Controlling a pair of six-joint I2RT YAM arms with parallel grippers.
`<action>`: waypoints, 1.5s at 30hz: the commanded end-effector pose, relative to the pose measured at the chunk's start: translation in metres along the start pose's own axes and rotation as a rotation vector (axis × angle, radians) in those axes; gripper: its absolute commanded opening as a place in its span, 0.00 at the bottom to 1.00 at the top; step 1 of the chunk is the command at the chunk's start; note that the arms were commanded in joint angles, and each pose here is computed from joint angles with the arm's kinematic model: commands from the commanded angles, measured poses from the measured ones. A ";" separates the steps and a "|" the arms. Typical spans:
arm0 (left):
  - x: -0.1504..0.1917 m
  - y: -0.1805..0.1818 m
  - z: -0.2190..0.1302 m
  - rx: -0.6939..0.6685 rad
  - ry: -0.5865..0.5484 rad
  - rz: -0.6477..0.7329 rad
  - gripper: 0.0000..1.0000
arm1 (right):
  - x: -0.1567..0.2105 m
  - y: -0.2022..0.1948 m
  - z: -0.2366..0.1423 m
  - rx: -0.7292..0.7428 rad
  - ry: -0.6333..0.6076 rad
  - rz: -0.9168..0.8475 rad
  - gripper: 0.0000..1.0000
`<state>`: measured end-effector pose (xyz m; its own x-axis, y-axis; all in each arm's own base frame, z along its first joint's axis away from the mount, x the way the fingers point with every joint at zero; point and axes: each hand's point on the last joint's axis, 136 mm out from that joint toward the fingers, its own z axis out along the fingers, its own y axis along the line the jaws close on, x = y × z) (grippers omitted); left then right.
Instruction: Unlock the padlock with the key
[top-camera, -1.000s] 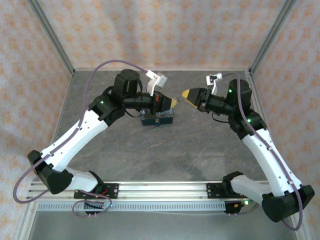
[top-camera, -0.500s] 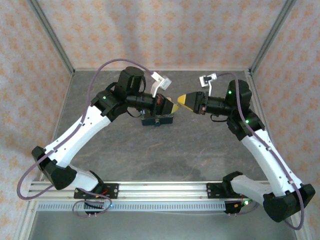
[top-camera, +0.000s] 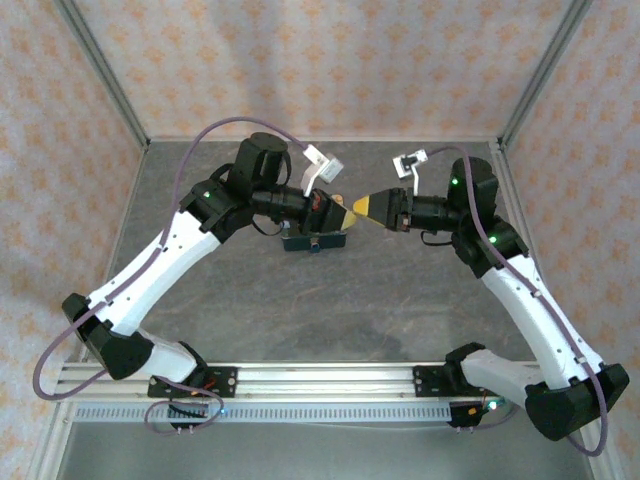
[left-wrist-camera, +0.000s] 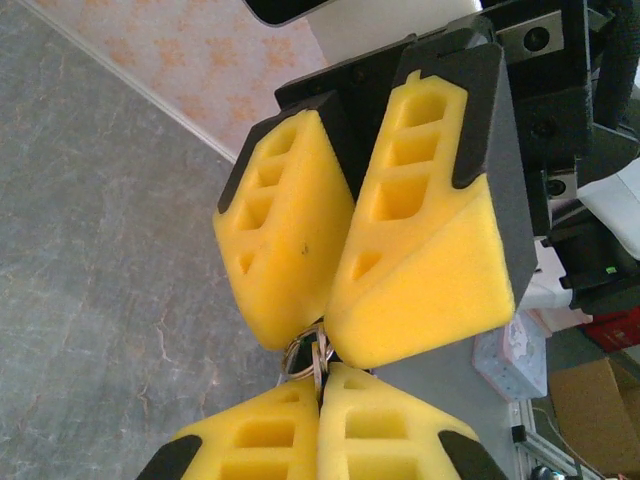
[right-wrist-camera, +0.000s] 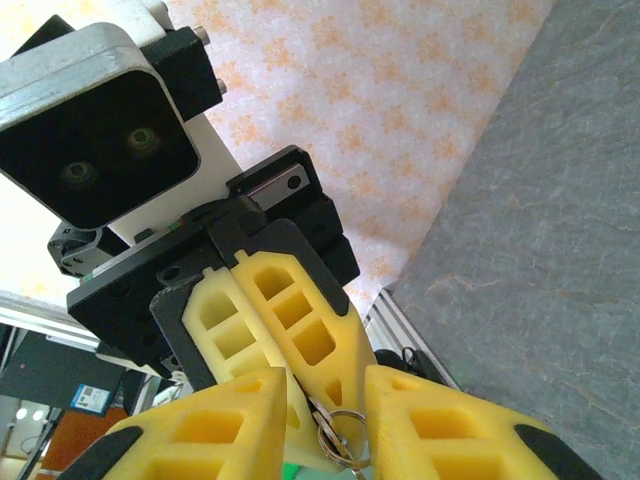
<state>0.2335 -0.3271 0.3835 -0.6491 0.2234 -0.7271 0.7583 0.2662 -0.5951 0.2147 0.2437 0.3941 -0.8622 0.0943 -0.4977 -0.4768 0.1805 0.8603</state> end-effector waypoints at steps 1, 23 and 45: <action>-0.006 -0.007 -0.002 0.027 0.002 0.031 0.00 | 0.007 0.024 -0.003 -0.070 0.044 -0.066 0.23; -0.019 -0.001 -0.006 0.002 -0.026 0.029 0.37 | 0.004 0.012 -0.010 0.111 -0.031 -0.221 0.00; -0.065 0.061 -0.027 -0.137 -0.361 -0.625 0.75 | -0.067 0.000 -0.037 0.541 -0.385 -0.751 0.00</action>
<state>0.3037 -0.3012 0.3906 -0.8483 -0.1850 -0.4962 0.3779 0.4449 -0.8119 0.2534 0.2108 0.4104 -0.4175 0.1085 -0.9022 -0.6550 0.6522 0.3816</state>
